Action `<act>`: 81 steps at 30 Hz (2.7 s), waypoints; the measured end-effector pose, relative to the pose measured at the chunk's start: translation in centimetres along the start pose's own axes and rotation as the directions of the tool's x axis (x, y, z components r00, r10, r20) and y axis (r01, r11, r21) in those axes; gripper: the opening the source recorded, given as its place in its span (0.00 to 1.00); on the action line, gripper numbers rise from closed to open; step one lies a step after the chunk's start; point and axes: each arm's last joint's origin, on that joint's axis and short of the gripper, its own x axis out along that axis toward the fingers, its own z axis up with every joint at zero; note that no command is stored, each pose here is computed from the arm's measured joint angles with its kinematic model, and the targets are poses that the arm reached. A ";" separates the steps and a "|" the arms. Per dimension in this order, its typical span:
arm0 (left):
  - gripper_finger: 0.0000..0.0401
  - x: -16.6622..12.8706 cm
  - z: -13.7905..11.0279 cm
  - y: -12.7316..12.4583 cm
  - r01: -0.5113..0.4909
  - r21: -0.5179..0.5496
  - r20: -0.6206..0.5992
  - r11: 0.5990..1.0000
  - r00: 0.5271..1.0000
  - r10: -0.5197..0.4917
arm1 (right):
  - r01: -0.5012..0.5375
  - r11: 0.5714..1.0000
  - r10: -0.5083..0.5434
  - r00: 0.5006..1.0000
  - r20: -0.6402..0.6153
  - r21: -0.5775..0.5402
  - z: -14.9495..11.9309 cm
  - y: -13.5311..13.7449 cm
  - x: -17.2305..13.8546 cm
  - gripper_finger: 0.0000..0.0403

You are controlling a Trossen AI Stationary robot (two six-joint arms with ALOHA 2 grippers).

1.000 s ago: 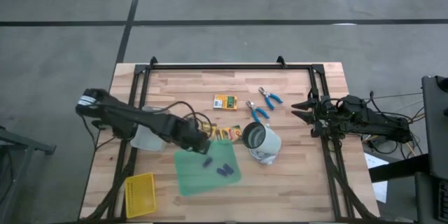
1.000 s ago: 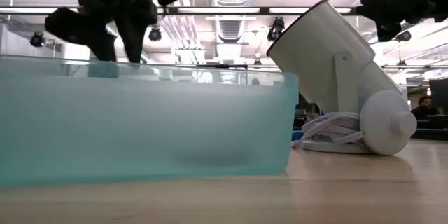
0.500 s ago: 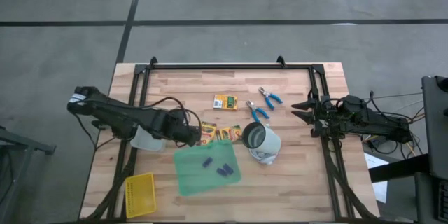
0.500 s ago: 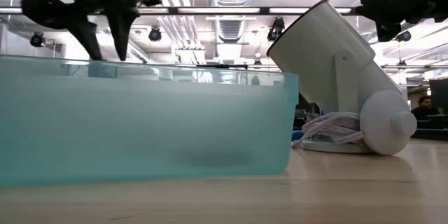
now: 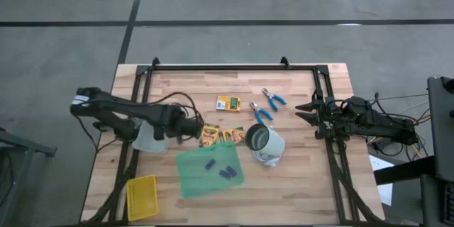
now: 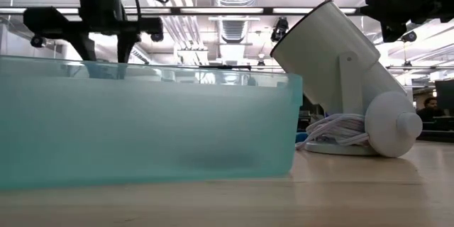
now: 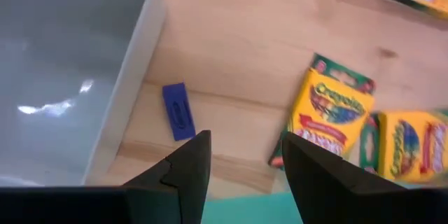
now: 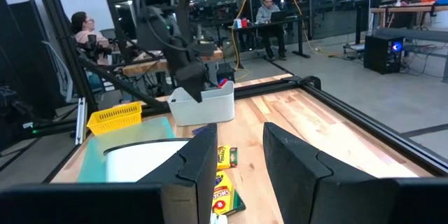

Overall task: Pick & Place School Supplies
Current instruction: Adjust the gray bin

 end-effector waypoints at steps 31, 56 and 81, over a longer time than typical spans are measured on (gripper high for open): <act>0.42 -0.2 3.1 3.4 -0.198 0.424 0.043 0.884 0.979 0.199 | 0.000 1.000 0.000 1.000 0.000 0.000 0.0 0.0 0.0 0.28; 0.36 5.5 6.0 6.0 0.053 0.442 -0.072 0.896 0.997 -0.024 | 0.001 1.000 -0.001 1.000 0.000 0.000 0.0 0.0 0.0 0.28; 0.36 8.8 14.3 4.5 0.058 0.535 -0.023 0.843 0.998 -0.054 | 0.000 1.000 0.000 1.000 0.000 0.000 0.0 0.0 0.0 0.28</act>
